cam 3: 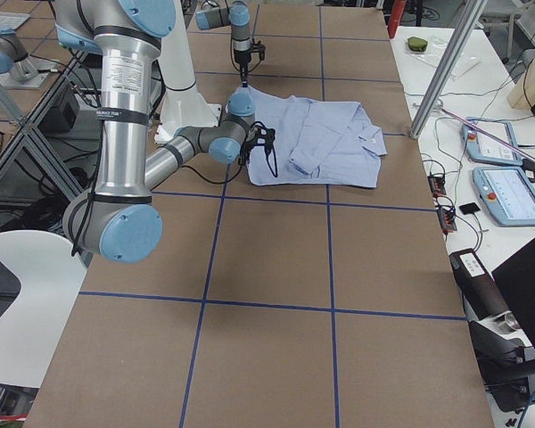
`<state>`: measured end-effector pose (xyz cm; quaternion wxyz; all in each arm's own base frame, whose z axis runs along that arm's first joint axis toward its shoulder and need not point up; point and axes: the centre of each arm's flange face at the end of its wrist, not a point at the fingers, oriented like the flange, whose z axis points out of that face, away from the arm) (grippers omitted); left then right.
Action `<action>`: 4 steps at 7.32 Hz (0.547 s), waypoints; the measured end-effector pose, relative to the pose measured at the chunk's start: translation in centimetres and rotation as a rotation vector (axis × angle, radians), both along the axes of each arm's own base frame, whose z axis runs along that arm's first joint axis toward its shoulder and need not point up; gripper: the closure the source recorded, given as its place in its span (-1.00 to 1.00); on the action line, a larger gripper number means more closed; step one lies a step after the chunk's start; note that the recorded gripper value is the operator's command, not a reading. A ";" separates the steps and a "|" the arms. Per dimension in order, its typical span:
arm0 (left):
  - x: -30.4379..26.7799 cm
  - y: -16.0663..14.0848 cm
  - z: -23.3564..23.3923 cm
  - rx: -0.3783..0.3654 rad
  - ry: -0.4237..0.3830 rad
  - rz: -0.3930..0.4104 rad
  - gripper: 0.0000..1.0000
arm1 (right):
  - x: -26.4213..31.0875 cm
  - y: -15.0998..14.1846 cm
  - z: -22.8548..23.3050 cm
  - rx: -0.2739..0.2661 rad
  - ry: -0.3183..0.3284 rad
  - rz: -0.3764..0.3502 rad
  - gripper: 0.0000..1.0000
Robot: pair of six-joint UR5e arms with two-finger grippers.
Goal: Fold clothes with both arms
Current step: 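Lift the hem with both grippers and carry it toward the collar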
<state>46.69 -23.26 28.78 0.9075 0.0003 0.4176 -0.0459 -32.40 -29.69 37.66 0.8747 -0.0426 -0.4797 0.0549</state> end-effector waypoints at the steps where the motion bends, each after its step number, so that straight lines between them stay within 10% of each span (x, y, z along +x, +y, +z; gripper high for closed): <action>1: -0.5 0.1 0.1 -0.001 0.000 0.000 1.00 | 0.8 0.0 0.2 -0.013 0.000 0.000 1.00; 4: -1.0 0.2 0.1 -0.002 0.002 0.000 1.00 | 1.8 -0.3 0.3 -0.029 -0.005 0.002 1.00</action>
